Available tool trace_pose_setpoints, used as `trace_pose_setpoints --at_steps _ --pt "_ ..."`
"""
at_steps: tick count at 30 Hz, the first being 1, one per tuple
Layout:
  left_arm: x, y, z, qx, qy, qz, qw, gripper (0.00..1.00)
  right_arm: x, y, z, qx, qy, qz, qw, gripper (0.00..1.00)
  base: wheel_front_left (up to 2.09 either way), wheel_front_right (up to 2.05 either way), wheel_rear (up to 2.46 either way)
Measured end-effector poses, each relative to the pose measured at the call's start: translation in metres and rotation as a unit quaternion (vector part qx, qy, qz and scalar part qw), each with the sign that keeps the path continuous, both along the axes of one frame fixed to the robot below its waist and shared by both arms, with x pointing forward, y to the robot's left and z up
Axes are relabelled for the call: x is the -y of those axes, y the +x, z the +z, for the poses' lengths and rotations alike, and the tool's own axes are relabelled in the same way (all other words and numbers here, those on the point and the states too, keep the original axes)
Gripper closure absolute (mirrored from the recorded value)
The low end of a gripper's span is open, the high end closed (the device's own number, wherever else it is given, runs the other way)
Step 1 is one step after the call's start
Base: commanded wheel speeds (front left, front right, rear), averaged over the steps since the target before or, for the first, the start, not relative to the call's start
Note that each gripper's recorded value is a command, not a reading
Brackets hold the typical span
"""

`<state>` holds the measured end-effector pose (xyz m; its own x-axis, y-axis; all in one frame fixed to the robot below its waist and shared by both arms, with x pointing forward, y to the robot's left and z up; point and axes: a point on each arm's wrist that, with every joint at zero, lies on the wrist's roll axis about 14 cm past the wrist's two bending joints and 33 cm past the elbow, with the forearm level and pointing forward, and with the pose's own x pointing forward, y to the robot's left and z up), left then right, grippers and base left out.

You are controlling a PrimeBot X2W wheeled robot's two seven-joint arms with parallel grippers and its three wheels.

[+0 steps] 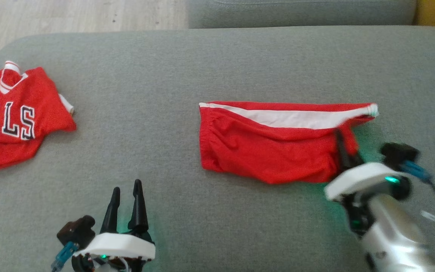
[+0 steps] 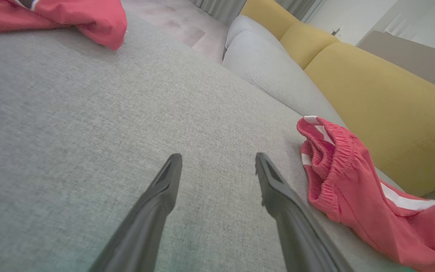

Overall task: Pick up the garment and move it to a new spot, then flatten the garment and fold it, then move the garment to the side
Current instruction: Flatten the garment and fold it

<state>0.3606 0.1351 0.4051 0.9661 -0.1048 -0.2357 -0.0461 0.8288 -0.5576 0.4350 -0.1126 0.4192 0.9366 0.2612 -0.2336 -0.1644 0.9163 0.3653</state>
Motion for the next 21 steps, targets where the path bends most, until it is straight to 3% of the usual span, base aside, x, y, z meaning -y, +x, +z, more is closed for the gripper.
trace_pose_setpoints --at_steps 4,8,12,13,14,15,21 --pt "-0.005 -0.003 0.001 0.000 0.001 0.008 1.000 0.00 -0.058 0.003 0.025 0.039 0.011 0.078 0.996 1.00 0.00 0.00 0.00" --pt "-0.013 -0.008 0.001 0.000 -0.001 0.022 1.000 0.00 -0.127 -0.002 0.050 0.073 0.012 0.180 0.981 1.00 0.00 0.00 0.00" --pt "-0.020 -0.017 0.000 -0.004 0.002 0.033 0.999 0.00 -0.163 -0.012 0.044 0.060 -0.001 0.242 0.968 1.00 0.00 0.00 0.00" --pt "-0.022 -0.019 -0.001 -0.006 0.003 0.036 0.999 0.00 -0.168 -0.015 0.037 0.051 -0.005 0.252 0.966 0.80 0.00 0.00 0.00" --pt "-0.024 -0.022 -0.002 -0.008 0.004 0.038 0.999 0.00 -0.172 -0.019 0.032 0.042 -0.005 0.260 0.965 0.52 0.00 0.00 0.00" --pt "-0.026 -0.024 -0.003 -0.011 0.005 0.042 0.999 0.00 -0.178 -0.022 0.031 0.036 0.002 0.268 0.963 0.00 0.00 0.00 0.00" --pt "-0.037 -0.027 -0.005 -0.015 0.021 0.056 0.998 0.00 -0.203 -0.041 0.040 0.034 0.044 0.299 0.952 0.00 0.00 0.00 0.00"
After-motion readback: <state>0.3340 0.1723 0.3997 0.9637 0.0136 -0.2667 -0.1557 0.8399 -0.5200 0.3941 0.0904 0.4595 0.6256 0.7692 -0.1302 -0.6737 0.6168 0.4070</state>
